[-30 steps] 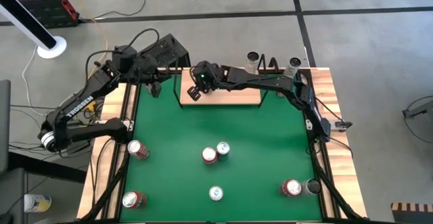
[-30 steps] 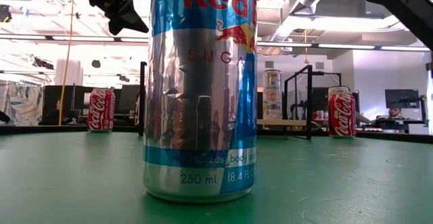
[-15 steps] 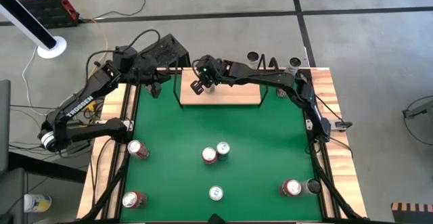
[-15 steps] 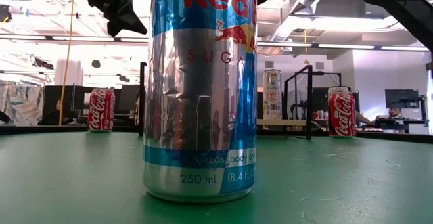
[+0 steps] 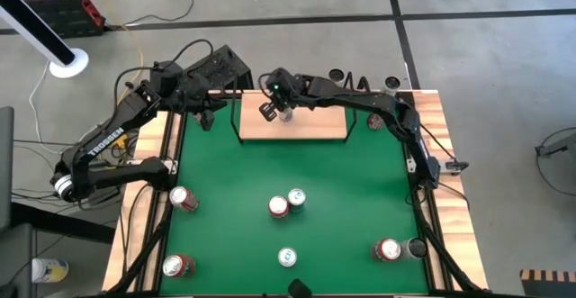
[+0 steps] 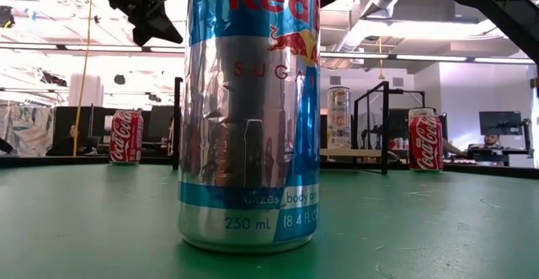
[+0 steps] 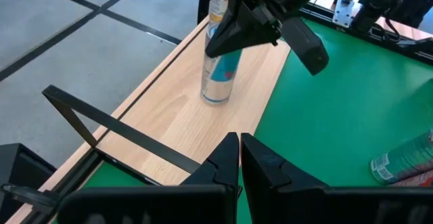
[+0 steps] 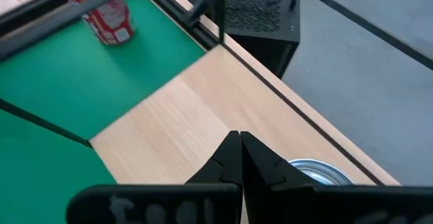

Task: Place canned beverage on shelf
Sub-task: Put the top blue soda can on the shelf

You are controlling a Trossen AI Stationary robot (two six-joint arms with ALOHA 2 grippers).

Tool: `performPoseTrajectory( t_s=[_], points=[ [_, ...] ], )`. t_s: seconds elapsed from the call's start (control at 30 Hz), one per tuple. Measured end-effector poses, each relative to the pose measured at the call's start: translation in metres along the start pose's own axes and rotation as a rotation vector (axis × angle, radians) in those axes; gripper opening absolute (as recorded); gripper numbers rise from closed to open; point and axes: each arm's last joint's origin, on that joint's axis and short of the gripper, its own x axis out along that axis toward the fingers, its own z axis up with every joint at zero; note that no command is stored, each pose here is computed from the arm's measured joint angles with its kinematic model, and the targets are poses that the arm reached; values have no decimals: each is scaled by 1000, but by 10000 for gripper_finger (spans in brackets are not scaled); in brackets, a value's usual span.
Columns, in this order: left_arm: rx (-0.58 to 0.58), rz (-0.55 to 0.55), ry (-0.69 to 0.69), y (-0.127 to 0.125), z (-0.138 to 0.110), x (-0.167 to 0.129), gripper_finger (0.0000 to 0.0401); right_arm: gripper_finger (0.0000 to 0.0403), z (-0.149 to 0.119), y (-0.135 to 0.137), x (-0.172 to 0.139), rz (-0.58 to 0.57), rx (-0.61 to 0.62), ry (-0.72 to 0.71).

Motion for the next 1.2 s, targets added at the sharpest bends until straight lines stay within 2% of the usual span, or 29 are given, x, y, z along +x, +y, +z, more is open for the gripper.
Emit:
performPoseTrajectory(
  t_s=[0.7,0.83,0.97,1.2],
  points=[
    [1,0,0,0,0,0,0,20,-3,-37,-15,-97,-40,141],
    [1,0,0,0,0,0,0,20,-1,-42,-17,-100,-32,132],
    [1,0,0,0,0,0,0,19,2,-43,-22,-61,-40,124],
    [5,8,0,0,0,0,0,19,10,-45,-66,72,-114,110]
  ],
)
